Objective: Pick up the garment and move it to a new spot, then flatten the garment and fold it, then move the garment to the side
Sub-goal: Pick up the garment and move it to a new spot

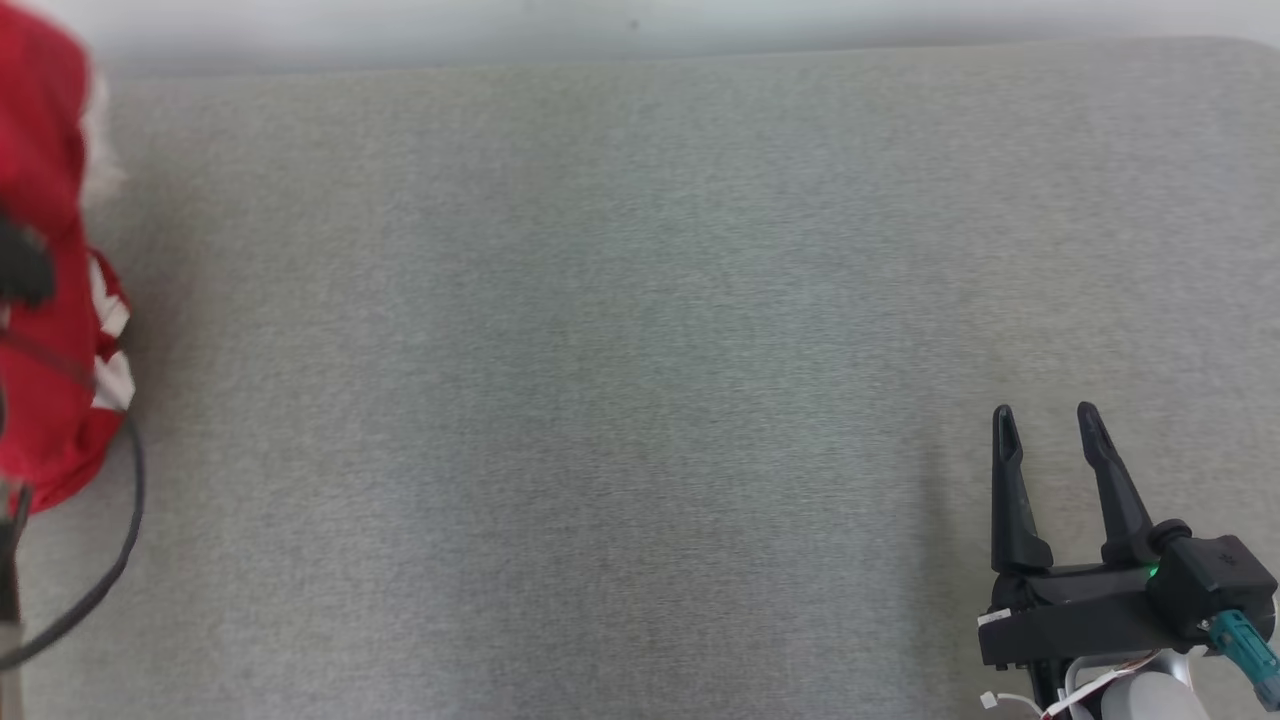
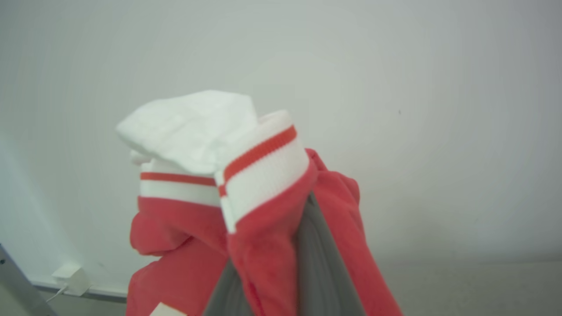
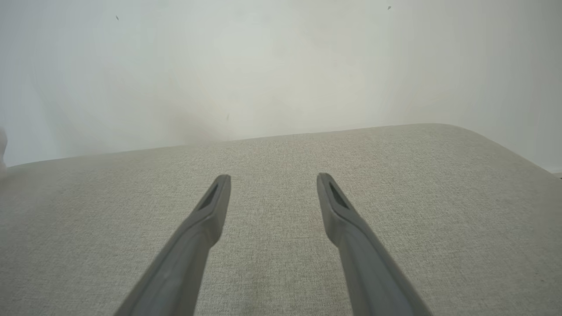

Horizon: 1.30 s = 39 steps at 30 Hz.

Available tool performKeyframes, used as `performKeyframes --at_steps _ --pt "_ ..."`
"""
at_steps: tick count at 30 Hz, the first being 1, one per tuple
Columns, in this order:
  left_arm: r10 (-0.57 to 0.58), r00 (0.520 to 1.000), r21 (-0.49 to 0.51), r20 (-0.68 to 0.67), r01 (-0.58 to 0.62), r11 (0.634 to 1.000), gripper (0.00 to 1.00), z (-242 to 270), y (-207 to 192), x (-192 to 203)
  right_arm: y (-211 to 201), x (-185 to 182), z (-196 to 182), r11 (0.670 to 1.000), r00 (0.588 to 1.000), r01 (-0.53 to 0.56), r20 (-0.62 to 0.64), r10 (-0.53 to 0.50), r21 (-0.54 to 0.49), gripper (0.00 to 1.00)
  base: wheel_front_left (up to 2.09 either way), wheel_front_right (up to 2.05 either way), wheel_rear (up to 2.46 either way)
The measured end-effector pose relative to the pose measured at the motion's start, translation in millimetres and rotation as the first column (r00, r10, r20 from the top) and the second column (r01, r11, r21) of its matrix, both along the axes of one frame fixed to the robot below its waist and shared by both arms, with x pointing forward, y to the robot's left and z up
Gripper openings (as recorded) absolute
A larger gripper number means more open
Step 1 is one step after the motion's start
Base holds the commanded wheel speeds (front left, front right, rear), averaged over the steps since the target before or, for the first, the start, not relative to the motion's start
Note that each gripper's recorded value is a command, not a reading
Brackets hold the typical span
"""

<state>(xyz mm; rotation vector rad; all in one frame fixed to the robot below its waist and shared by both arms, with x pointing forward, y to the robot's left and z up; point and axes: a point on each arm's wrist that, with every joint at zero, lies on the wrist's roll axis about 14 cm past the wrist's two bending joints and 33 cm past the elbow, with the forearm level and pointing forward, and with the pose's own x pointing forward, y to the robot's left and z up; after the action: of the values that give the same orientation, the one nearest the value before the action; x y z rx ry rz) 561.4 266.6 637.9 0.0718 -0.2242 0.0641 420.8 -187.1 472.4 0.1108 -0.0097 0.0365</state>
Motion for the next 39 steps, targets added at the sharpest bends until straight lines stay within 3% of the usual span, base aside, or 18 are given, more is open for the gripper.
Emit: performKeyframes --at_steps 5,11,12,18,22,23,26,28,31,33,39 --pt "-0.194 0.97 0.059 0.149 0.187 0.981 0.0 65 -76 10 -12 -11 4 0.999 0.999 0.041 0.002 -0.041 0.032 1.0 0.0 0.0 0.0" --pt "-0.455 0.862 0.125 0.224 0.438 0.89 0.0 111 -193 2 -34 -28 7 0.992 0.994 0.11 -0.001 -0.11 0.062 1.0 0.0 0.0 0.0" --pt "-0.455 0.862 0.125 0.224 0.438 0.89 0.0 111 -193 2 -34 -28 7 0.992 0.994 0.11 -0.001 -0.11 0.062 1.0 0.0 0.0 0.0" --pt "-0.667 0.697 0.147 0.261 0.655 0.742 0.0 132 -303 -30 -59 -50 10 0.978 0.981 0.193 -0.003 -0.193 0.075 1.0 0.0 0.0 0.0" --pt "-0.782 0.579 0.143 0.232 0.775 0.616 0.0 121 -366 -58 -77 -66 10 0.965 0.968 0.252 -0.008 -0.252 0.071 1.0 0.0 0.0 0.0" --pt "-0.824 0.529 0.132 0.203 0.819 0.559 0.0 106 -389 -71 -84 -74 10 0.959 0.961 0.276 -0.011 -0.276 0.067 1.0 0.0 0.0 0.0" --pt "-0.859 0.492 0.073 0.143 0.86 0.504 0.0 73 -410 -81 -91 -79 12 0.952 0.954 0.299 -0.009 -0.299 0.062 1.0 0.0 0.0 0.0" --pt "-0.86 0.498 0.02 0.112 0.864 0.502 0.0 49 -413 -80 -94 -80 11 0.949 0.951 0.309 -0.012 -0.309 0.057 1.0 0.0 0.0 0.0" --pt "-0.84 0.54 -0.081 0.056 0.841 0.535 0.0 7 -405 -74 -96 -77 9 0.949 0.95 0.311 -0.018 -0.311 0.045 1.0 0.0 0.0 0.0" --pt "-0.811 0.585 -0.15 0.015 0.803 0.577 0.0 -21 -392 -69 -93 -73 7 0.953 0.954 0.3 -0.023 -0.299 0.038 1.0 0.0 0.0 0.0" --pt "-0.687 0.709 -0.234 -0.162 0.649 0.724 0.0 -112 -325 -60 -78 -57 2 0.969 0.969 0.247 -0.029 -0.246 0.028 1.0 0.0 0.0 0.0"
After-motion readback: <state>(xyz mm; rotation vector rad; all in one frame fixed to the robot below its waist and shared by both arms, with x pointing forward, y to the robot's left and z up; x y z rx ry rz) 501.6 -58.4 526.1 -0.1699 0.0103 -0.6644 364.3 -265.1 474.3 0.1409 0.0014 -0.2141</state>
